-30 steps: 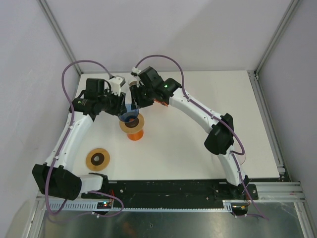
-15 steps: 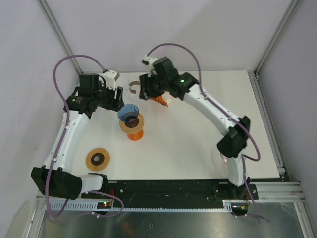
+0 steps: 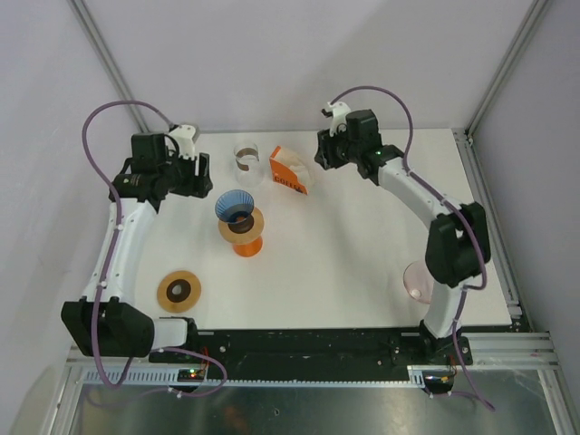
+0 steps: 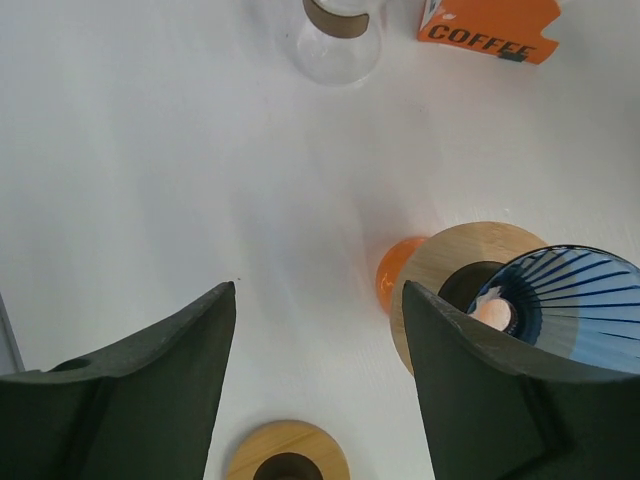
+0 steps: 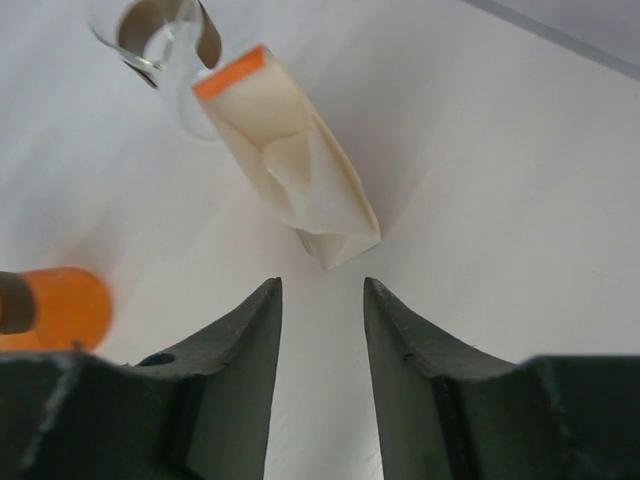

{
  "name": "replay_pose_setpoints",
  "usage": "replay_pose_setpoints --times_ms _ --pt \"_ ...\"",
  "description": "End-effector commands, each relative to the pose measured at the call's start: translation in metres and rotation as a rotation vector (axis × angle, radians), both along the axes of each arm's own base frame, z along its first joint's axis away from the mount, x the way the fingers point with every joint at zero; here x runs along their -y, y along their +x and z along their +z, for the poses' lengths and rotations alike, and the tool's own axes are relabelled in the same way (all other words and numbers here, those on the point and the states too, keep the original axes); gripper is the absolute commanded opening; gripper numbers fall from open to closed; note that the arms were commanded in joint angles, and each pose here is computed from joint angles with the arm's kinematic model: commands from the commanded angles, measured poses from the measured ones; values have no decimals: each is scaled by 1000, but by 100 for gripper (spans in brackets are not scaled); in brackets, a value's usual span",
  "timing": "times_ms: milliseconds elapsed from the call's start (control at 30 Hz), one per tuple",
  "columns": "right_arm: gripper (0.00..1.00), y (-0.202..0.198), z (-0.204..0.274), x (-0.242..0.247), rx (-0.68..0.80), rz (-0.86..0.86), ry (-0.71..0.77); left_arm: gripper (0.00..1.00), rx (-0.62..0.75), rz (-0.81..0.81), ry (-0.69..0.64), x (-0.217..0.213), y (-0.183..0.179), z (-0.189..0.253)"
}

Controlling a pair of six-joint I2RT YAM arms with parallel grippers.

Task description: Place the coffee filter in the dripper

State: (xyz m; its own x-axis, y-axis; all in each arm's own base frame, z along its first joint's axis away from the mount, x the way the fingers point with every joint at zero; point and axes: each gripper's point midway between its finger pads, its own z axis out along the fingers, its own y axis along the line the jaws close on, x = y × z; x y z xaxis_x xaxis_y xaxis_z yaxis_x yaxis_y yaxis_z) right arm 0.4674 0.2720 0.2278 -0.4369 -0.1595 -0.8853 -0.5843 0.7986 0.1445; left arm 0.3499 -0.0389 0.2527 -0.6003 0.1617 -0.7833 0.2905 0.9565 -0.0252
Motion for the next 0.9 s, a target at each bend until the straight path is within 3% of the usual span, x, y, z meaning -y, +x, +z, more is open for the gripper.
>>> replay_pose_setpoints --times_ms 0,200,467,633,867 --pt "40 31 -10 -19 138 129 -48 72 31 29 45 -11 10 -4" --pt "39 52 -41 -23 168 208 -77 73 31 37 64 -15 9 -11" --pt "46 43 -66 -27 211 329 -123 73 29 82 76 -30 12 -13" --pt "36 43 -70 -31 246 386 -103 73 26 89 76 -31 12 -14" --pt "35 40 -80 -37 266 430 -124 73 22 91 78 -32 13 -16"
